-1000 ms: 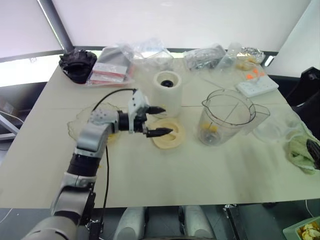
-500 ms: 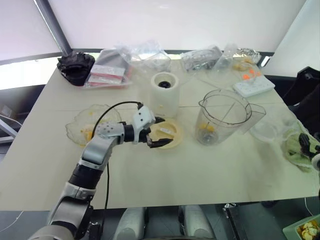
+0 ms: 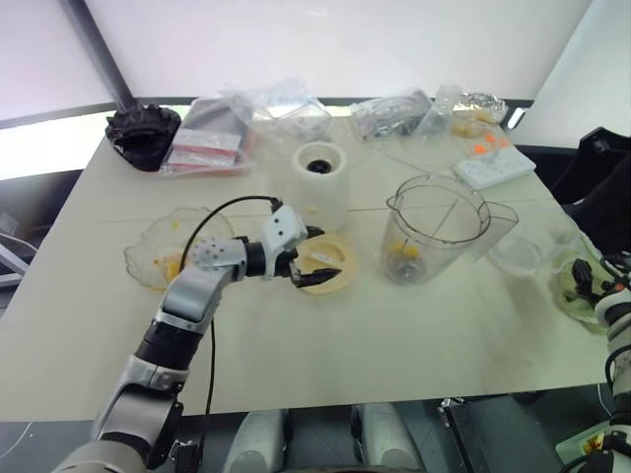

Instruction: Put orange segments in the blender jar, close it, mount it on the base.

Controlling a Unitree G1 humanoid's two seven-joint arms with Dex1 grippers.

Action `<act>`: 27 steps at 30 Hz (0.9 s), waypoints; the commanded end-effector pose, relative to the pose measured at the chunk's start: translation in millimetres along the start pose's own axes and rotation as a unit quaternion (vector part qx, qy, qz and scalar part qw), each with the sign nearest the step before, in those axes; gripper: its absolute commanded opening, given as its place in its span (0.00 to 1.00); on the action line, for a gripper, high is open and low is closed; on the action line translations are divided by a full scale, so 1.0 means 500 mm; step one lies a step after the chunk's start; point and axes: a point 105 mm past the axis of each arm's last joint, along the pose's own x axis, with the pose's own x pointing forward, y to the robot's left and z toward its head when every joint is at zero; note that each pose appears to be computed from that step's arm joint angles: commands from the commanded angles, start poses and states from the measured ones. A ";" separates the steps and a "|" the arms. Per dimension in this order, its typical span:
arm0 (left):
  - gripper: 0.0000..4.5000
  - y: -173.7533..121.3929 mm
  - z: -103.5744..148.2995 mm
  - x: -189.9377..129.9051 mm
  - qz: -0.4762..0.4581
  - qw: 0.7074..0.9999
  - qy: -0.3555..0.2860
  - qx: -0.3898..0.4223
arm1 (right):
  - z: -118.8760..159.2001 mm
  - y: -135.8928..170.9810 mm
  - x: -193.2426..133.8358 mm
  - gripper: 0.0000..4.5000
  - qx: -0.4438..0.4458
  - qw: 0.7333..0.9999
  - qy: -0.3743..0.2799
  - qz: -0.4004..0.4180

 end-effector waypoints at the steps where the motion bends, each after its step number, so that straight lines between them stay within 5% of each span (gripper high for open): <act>1: 0.99 0.009 0.030 -0.001 0.005 0.999 -0.014 0.030 | 0.023 0.005 0.006 0.96 0.003 1.000 -0.025 0.001; 27: 0.99 0.021 0.049 -0.004 0.013 0.998 -0.013 0.067 | 0.036 0.019 0.068 0.96 0.016 0.999 -0.046 -0.014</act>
